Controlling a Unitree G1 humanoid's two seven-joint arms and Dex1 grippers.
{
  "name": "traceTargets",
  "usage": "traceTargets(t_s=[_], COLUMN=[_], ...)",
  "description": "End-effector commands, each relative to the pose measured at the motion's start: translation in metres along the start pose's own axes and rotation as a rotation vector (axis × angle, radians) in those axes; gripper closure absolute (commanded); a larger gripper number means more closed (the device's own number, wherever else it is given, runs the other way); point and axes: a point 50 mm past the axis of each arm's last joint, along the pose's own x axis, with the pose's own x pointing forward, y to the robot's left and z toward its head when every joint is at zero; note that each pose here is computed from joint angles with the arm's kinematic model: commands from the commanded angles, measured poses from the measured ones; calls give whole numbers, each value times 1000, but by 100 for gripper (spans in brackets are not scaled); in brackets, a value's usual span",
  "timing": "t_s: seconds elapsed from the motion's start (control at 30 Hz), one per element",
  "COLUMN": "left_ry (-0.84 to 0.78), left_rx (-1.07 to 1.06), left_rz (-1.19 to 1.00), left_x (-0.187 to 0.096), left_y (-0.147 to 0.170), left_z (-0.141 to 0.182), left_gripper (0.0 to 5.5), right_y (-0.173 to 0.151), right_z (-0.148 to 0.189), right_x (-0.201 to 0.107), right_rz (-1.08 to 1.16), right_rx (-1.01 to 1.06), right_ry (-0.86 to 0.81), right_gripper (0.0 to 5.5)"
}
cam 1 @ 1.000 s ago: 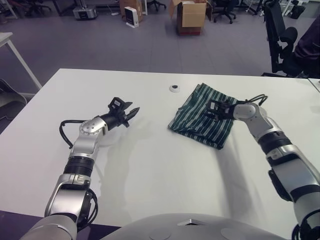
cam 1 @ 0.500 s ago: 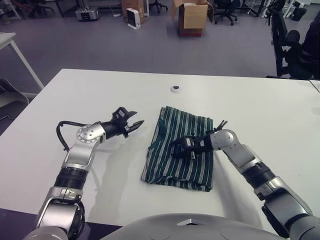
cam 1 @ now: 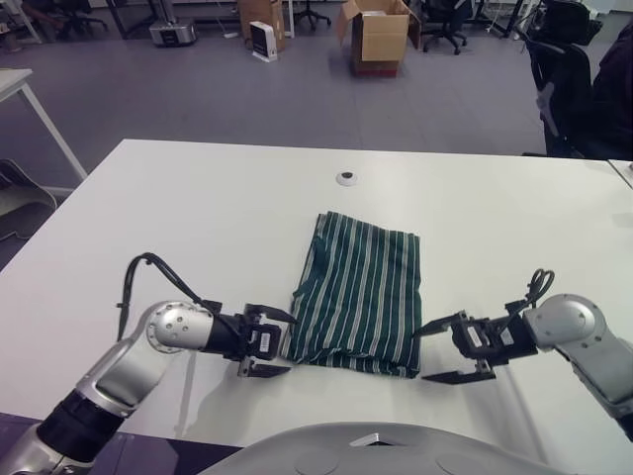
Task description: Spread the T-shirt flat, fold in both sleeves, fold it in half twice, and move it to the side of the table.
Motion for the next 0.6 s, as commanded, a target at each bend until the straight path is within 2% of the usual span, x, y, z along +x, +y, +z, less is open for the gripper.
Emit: traceTargets(t_s=[0.03,0.27,0.5,0.6], left_ry=[7,8,12,27], left_rx=[26,4,-61,-96], left_rz=[-16,-75,-93,-110], left_x=[8,11,22,24], left_y=[1,-2,-7,-10], left_z=[-6,-18,-32,-40], left_gripper=[163,281,377,435], right_y=[1,1,1,-1], right_z=[-6,-14,-18,-21], right_x=[10,20,23,24], right_rz=[-30,-14,-15,-30], right_rx=[-55,-87,-60,-25], right_ry=[29,74,97,102], right_gripper=[234,234,333,389])
